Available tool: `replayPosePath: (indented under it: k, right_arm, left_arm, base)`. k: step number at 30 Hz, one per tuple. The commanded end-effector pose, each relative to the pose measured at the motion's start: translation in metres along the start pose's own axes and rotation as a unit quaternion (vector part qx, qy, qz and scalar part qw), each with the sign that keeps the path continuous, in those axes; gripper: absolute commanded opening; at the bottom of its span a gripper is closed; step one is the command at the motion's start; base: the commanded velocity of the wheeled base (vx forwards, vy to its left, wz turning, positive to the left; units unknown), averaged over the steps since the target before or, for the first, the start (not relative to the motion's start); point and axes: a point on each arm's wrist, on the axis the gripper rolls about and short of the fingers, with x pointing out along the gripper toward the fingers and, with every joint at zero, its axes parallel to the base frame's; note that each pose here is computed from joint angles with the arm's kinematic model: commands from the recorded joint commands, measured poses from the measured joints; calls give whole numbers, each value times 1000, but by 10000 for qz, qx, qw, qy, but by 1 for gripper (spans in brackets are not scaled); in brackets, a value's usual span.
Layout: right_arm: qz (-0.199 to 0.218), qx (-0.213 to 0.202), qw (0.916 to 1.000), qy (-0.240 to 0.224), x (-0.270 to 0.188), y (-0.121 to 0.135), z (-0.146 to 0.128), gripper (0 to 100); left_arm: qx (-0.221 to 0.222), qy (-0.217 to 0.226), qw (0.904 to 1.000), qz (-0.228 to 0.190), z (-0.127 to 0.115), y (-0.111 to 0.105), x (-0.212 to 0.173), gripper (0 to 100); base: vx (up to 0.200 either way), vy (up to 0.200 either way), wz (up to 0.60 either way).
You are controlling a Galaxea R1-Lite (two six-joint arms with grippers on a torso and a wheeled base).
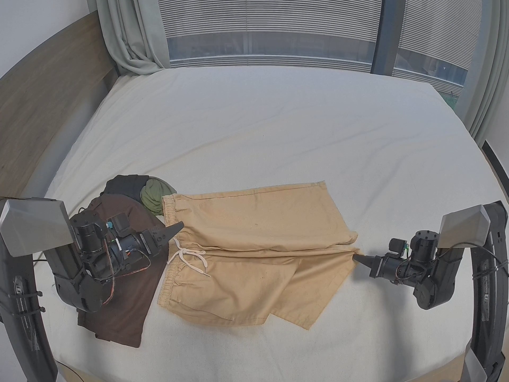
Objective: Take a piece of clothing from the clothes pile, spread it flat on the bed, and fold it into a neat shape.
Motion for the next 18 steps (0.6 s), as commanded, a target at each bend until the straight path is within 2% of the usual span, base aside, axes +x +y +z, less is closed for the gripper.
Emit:
replayPosePath:
  k: [1, 11, 12, 16, 18]
  right_arm:
    - [-177, -70, 9994, -272, 8, -7, 7, 0]
    - [-262, 24, 9990, -349, 15, -10, 6, 0]
    - [-247, 70, 9990, -364, 14, -8, 8, 100]
    - [-182, 136, 9995, -219, 2, 8, 9, 100]
    - [-148, 234, 9996, 19, -3, 17, -1, 100]
  left_arm:
    - [-5, 25, 10000, -20, -2, -1, 1, 100]
    - [-5, 25, 10000, -20, -2, -1, 1, 100]
    - [-1, 19, 10000, -23, -1, -1, 1, 100]
    - [-1, 19, 10000, -23, -1, -1, 1, 100]
    - [-1, 19, 10000, -23, -1, -1, 1, 100]
  base:
    - [0, 0, 0]
    - [0, 0, 0]
    - [0, 0, 0]
    - [0, 0, 0]
    - [0, 0, 0]
